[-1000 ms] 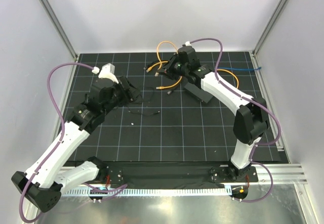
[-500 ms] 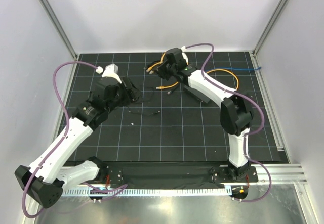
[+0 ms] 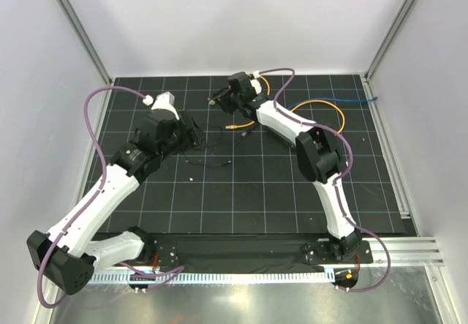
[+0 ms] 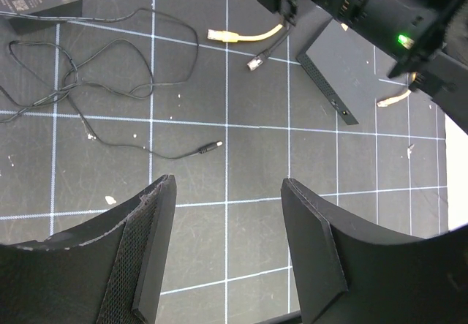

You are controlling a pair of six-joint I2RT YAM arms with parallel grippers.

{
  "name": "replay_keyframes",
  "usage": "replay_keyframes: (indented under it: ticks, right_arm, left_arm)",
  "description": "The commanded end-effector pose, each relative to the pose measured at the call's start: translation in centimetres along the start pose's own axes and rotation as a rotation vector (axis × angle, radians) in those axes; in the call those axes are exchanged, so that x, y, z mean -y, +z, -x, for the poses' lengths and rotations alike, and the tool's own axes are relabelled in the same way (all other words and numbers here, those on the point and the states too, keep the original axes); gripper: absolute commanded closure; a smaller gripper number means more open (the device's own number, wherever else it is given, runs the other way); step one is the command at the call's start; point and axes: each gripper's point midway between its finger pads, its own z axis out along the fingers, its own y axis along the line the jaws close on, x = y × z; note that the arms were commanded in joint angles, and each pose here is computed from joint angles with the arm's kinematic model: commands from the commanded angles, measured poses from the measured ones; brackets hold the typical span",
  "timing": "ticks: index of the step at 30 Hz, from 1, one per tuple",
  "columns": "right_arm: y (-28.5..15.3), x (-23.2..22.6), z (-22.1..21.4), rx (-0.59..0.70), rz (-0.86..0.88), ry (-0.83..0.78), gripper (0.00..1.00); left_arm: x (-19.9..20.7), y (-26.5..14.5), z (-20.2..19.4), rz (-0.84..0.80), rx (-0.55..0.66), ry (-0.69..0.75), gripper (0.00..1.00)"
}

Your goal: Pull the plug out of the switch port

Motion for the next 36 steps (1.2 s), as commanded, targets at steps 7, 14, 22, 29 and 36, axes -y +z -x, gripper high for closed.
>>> replay_keyframes:
  ticks: [7, 14, 22, 29, 36]
  right_arm:
    - [2.0, -3.4, -0.2, -0.018, 0.119, -0.011, 0.56]
    - [-1.0, -4.8, 0.7, -0.001, 0.178, -0.224, 0.55]
    - [-5.6, -2.5, 3.6, 0.012, 0.065, -0.563, 0.53]
    - [-8.9, 3.6, 10.7, 0.107, -0.081, -0.557, 0.32]
    - [-10.7, 7.4, 17.0, 0.064, 0.071, -0.445, 0.0]
  left_arm:
    - [0.4, 0.8, 0.9, -0.016, 0.025, 0.013, 0.36]
    - [0.5, 1.1, 0.4, -0.027, 0.006, 0.0, 0.36]
    - [1.7, 2.9, -1.9, -0.075, -0.096, -0.053, 0.37]
    - [4.2, 5.9, -3.7, -0.15, -0.207, -0.078, 0.42]
    - [7.8, 9.5, -3.9, -0.19, -0.242, -0.048, 0.44]
